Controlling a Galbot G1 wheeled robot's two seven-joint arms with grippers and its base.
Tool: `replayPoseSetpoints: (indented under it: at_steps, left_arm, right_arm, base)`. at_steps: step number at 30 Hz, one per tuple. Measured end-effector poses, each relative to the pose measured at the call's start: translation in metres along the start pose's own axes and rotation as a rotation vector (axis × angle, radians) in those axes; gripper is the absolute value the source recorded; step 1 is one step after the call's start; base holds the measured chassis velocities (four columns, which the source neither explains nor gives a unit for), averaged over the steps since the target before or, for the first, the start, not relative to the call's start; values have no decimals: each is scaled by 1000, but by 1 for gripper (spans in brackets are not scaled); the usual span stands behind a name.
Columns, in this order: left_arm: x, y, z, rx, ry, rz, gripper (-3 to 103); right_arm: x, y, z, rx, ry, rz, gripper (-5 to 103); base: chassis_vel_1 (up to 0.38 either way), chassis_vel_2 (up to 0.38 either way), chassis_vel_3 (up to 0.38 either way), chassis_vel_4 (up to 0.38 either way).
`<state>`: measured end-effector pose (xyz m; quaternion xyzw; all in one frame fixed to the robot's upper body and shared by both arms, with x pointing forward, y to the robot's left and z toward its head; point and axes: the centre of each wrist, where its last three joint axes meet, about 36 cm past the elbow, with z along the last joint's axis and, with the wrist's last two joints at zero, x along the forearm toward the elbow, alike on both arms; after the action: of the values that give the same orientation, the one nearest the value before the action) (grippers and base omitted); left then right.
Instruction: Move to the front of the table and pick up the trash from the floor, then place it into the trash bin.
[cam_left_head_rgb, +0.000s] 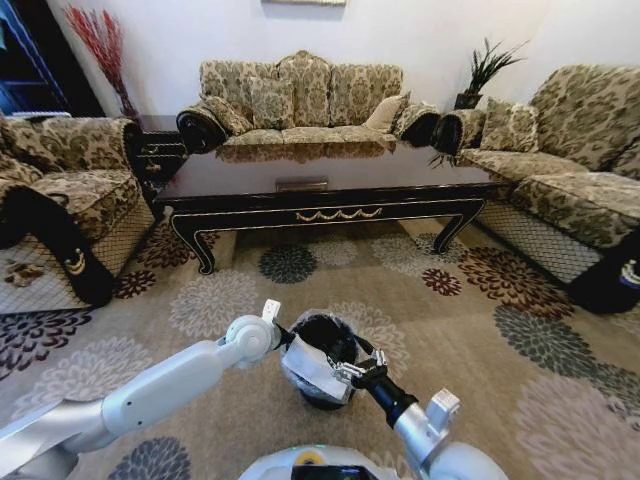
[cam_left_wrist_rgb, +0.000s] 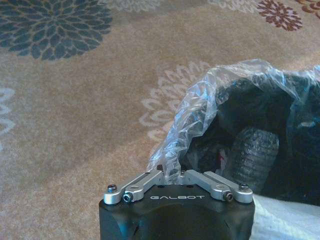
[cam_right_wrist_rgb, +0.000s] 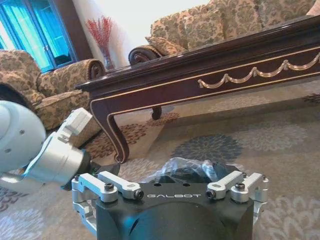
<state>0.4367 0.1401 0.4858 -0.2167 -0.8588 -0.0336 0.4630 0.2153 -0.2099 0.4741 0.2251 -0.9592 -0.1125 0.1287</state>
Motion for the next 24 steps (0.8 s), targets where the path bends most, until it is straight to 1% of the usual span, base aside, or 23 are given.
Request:
replayPoseSetpoints:
  at_steps: [3,5,6,7,8,9,10,11,13,14,15,16,18,20,22,24]
  left_arm:
    - [1,4,2,9,2,-8,2]
    - [2,17,9,53,10,-26,2]
    - [2,17,9,53,10,-26,2]
    - [2,21,10,75,12,-31,2]
    - [3,26,11,98,14,-37,2]
    - [2,36,13,141,18,-61,2]
    - [2,40,13,155,18,-72,2]
    - [2,40,13,155,18,-72,2]
    - [4,61,14,209,12,-125,2]
    - [12,93,15,288,-9,-192,2]
    - [20,109,18,335,-19,-217,2]
    - [20,109,18,335,-19,-217,2]
    - [30,129,24,373,-23,-258,2]
    - [36,143,32,391,-21,-299,2]
    - [38,146,34,393,-20,-310,2]
    - [41,154,39,393,-17,-349,2]
  right_arm:
    - [-1,0,-3,-20,-11,2,100]
    - [-2,1,-12,-48,-42,2,100]
    - [-2,1,-12,-48,-42,2,100]
    - [-2,1,-14,-53,-47,4,100]
    - [-2,0,-15,-54,-50,8,100]
    - [-1,-1,-16,-48,-55,15,100]
    - [-1,-2,-16,-45,-56,17,100]
    - [-1,-2,-16,-45,-56,17,100]
    - [0,-4,-15,-31,-60,27,100]
    - [1,-4,-13,-26,-58,34,100]
    - [1,-4,-12,-29,-56,36,100]
    - [1,-4,-12,-29,-56,36,100]
    - [0,-3,-8,-28,-47,39,100]
    - [0,-4,-5,-26,-38,43,100]
    - [0,-4,-4,-26,-35,44,100]
    - [0,-5,0,-24,-30,50,100]
  base:
    - [0,0,0,0]
    - [0,0,0,0]
    - [0,0,0,0]
    - [0,0,0,0]
    - [0,0,0,0]
    - [0,0,0,0]
    - [0,0,0,0]
    - [0,0,0,0]
    - [0,0,0,0]
    - [0,0,0,0]
    - [0,0,0,0]
    - [0,0,0,0]
    - [0,0,0,0]
    - [0,0,0,0]
    - [0,0,0,0]
    - [0,0,0,0]
